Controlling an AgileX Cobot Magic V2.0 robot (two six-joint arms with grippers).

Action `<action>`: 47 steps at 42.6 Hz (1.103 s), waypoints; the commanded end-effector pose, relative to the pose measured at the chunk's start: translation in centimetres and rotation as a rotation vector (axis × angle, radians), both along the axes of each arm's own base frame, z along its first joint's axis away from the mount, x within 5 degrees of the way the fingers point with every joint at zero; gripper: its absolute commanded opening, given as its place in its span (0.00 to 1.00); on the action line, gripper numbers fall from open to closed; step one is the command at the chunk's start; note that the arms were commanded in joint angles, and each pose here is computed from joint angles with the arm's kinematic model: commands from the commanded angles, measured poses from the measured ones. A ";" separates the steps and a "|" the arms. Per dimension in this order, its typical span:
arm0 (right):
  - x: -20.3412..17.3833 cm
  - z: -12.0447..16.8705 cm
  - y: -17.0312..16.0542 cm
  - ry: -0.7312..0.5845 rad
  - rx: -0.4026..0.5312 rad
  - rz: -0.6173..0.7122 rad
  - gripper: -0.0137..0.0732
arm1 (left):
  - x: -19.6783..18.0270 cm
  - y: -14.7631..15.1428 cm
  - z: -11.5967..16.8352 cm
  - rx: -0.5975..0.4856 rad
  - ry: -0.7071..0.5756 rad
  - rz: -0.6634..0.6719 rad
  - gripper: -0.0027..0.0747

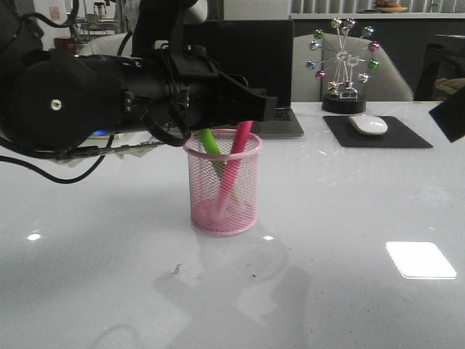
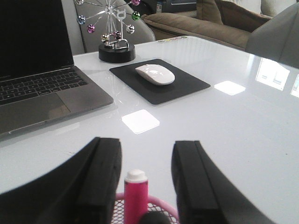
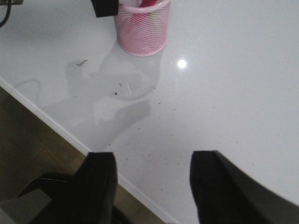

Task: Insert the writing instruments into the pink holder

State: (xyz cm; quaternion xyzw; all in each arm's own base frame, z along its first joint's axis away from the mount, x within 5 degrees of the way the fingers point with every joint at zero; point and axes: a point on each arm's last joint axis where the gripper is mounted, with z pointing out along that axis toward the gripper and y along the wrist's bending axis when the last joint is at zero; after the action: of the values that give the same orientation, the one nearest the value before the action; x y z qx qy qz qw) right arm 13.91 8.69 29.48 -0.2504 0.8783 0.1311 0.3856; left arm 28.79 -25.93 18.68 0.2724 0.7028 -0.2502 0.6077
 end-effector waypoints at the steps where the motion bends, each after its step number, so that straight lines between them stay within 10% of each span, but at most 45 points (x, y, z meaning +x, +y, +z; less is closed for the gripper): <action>1: 0.3 1.5 0.0 -0.082 0.044 -0.007 0.70 | -0.1 -0.3 3.4 -0.107 -0.106 -0.007 0.58; 12: 0.3 1.5 0.0 -0.082 0.044 -0.007 0.70 | -1.3 0.9 7.4 -0.078 -0.094 -0.005 0.58; 30: 0.3 1.5 0.0 -0.082 0.044 -0.007 0.70 | -9.0 8.6 15.4 0.255 0.169 0.037 0.58; 47: 0.3 1.5 0.0 -0.082 0.044 -0.007 0.70 | -16.3 15.0 19.6 0.224 0.242 0.055 0.58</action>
State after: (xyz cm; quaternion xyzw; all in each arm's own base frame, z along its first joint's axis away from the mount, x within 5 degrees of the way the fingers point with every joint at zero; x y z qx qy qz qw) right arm 13.91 8.69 29.48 -0.2504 0.8783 0.1311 0.3856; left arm 13.61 -11.60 36.51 0.2991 0.8186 -0.1595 0.4637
